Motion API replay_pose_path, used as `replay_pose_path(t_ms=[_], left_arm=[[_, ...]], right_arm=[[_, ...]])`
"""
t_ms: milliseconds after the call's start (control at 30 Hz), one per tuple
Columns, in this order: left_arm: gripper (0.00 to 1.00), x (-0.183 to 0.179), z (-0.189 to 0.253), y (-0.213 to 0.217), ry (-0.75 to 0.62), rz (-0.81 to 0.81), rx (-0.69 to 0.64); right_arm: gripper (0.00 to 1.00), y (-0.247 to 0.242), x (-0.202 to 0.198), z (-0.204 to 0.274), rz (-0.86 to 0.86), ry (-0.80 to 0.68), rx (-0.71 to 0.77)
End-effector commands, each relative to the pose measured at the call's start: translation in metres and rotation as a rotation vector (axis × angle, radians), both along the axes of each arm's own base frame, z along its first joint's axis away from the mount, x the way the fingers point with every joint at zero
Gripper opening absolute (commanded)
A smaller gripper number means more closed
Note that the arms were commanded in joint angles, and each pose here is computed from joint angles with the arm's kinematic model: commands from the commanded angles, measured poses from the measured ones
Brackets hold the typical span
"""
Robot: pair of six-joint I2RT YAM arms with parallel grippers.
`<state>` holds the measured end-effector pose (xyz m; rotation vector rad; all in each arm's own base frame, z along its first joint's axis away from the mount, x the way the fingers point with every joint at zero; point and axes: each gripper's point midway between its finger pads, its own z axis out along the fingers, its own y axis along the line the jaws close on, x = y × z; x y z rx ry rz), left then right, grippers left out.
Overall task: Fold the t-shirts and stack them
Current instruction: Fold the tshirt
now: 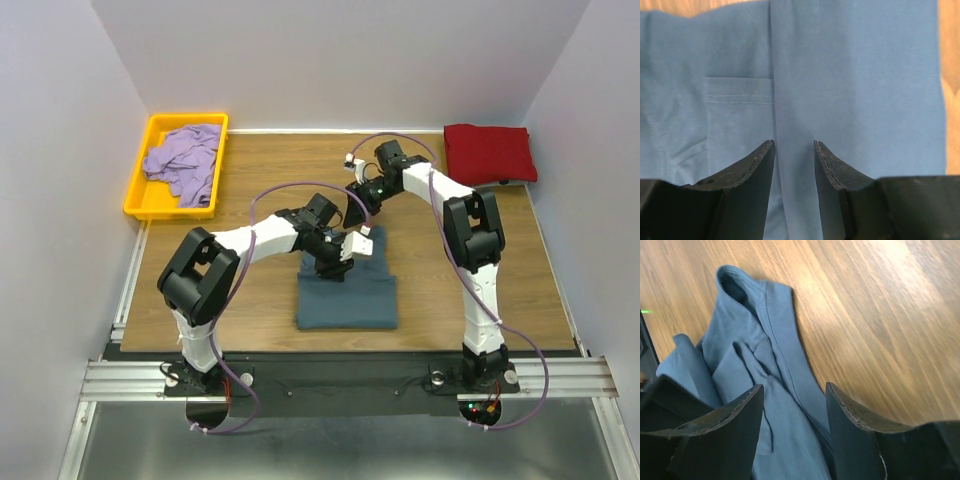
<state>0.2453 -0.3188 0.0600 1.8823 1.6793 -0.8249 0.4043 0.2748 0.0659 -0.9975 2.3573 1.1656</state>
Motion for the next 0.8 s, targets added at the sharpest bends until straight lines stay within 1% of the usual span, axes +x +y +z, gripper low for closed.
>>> replay_pose_path(t_ms=[0,33,100,133,200,233,300,333,400,433,533,767], left_arm=[[0.47,0.007,0.006,-0.010,-0.014,0.000,-0.018],[0.46,0.006,0.001,-0.009,-0.013,-0.003,-0.005],[0.42,0.005,-0.003,-0.008,-0.006,-0.006,0.005],[0.35,0.005,-0.004,-0.008,-0.006,-0.006,0.007],[0.28,0.003,-0.003,-0.008,-0.005,-0.010,0.006],[0.19,0.003,0.003,-0.009,-0.014,-0.011,-0.004],[0.08,0.003,0.008,-0.009,-0.025,-0.010,-0.011],[0.00,0.004,0.014,-0.009,-0.043,-0.005,-0.017],[0.00,0.006,0.020,-0.008,-0.059,0.006,-0.021],[0.00,0.009,0.025,-0.007,-0.075,0.017,-0.023],[0.00,0.019,0.039,-0.005,-0.146,0.056,-0.028],[0.00,0.047,0.069,-0.001,-0.331,0.109,-0.040]], right_arm=[[0.58,0.019,-0.002,0.002,0.032,-0.010,0.061],[0.58,0.021,-0.004,0.000,0.037,-0.003,0.064],[0.58,0.023,-0.012,-0.007,0.051,0.017,0.063],[0.57,0.024,-0.014,-0.011,0.056,0.022,0.061],[0.56,0.026,-0.021,-0.017,0.068,0.036,0.057],[0.54,0.025,-0.028,-0.024,0.074,0.061,0.057],[0.51,0.025,-0.033,-0.030,0.081,0.073,0.053],[0.47,0.024,-0.038,-0.036,0.084,0.098,0.055],[0.42,0.023,-0.043,-0.041,0.086,0.124,0.058],[0.37,0.023,-0.046,-0.043,0.091,0.137,0.067],[0.28,0.022,-0.055,-0.052,0.096,0.176,0.069],[0.27,0.019,-0.064,-0.060,0.103,0.206,0.073]])
